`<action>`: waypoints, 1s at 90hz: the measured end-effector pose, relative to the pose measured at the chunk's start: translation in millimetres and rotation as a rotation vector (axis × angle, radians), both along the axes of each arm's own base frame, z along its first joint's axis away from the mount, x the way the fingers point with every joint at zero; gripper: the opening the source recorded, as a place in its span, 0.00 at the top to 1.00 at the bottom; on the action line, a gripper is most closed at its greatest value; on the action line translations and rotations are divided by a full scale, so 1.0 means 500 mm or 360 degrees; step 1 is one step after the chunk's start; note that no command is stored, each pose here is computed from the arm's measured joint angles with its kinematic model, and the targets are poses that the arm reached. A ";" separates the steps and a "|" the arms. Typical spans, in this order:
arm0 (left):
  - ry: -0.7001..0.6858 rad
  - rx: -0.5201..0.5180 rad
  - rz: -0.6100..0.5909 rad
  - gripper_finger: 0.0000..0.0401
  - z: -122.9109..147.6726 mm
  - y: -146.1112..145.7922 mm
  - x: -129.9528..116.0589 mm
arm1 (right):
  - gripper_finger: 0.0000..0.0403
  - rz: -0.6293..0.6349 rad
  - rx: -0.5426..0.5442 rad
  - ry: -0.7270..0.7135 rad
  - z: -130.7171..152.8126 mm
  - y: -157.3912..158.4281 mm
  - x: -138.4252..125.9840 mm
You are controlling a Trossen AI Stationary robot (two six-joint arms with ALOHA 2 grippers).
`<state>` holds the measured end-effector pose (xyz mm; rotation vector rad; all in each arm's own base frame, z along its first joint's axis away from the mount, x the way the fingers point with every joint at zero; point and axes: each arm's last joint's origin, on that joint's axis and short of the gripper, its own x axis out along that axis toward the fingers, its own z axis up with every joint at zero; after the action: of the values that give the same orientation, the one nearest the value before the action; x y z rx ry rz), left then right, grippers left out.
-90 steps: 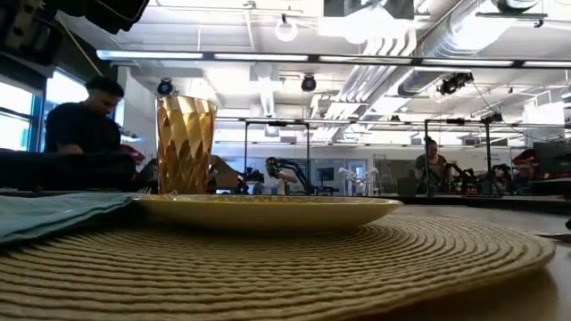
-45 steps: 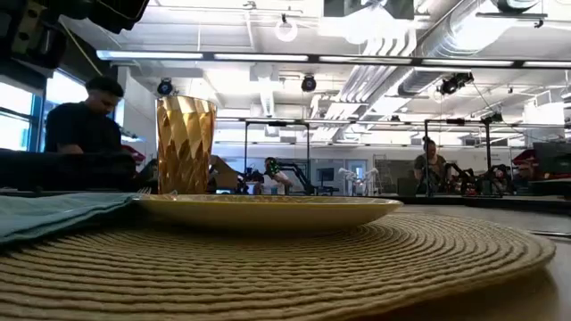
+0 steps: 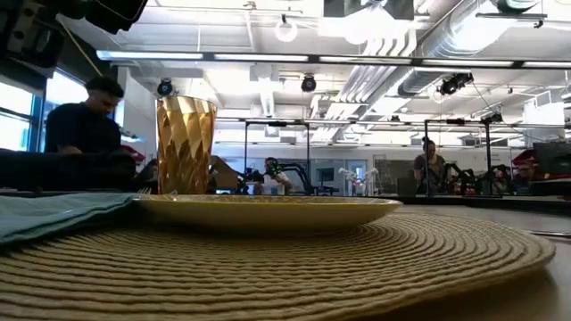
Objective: Set table place
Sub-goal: Put the knife to the right of the yellow patterned plate on the mat
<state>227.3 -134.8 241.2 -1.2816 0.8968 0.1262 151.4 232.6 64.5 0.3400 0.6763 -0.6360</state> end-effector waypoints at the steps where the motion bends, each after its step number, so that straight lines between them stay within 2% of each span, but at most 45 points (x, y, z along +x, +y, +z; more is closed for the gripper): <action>1: 0.0002 0.0000 0.0002 1.00 0.000 0.000 0.000 | 0.93 -0.0022 0.0008 -0.0006 0.000 -0.001 -0.001; 13: -0.0007 -0.0004 0.0003 1.00 0.001 0.000 0.001 | 0.97 -0.0218 0.0090 -0.0054 0.013 -0.014 -0.013; 22: -0.0007 -0.0002 0.0004 1.00 0.001 0.000 0.001 | 0.99 -0.0295 0.0261 0.0090 0.041 -0.014 -0.017; 43: -0.0014 -0.0005 0.0004 1.00 0.002 0.000 0.001 | 0.99 -0.0298 0.0415 0.0140 0.091 -0.029 -0.015; 67: -0.0024 0.0004 0.0000 1.00 0.002 0.000 0.001 | 0.99 -0.0277 0.0516 -0.0097 0.079 -0.039 -0.004; 76: -0.0026 0.0001 -0.0004 1.00 0.002 -0.001 0.001 | 0.99 -0.0263 0.0580 -0.0279 0.078 -0.036 0.008; 90: -0.0033 -0.0005 -0.0006 1.00 0.003 -0.001 0.002 | 1.00 -0.0281 0.0586 -0.0475 0.080 -0.041 0.024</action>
<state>228.2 -135.5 242.8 -1.2820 0.8818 0.1082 163.4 212.0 104.5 0.8270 0.4766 -0.6104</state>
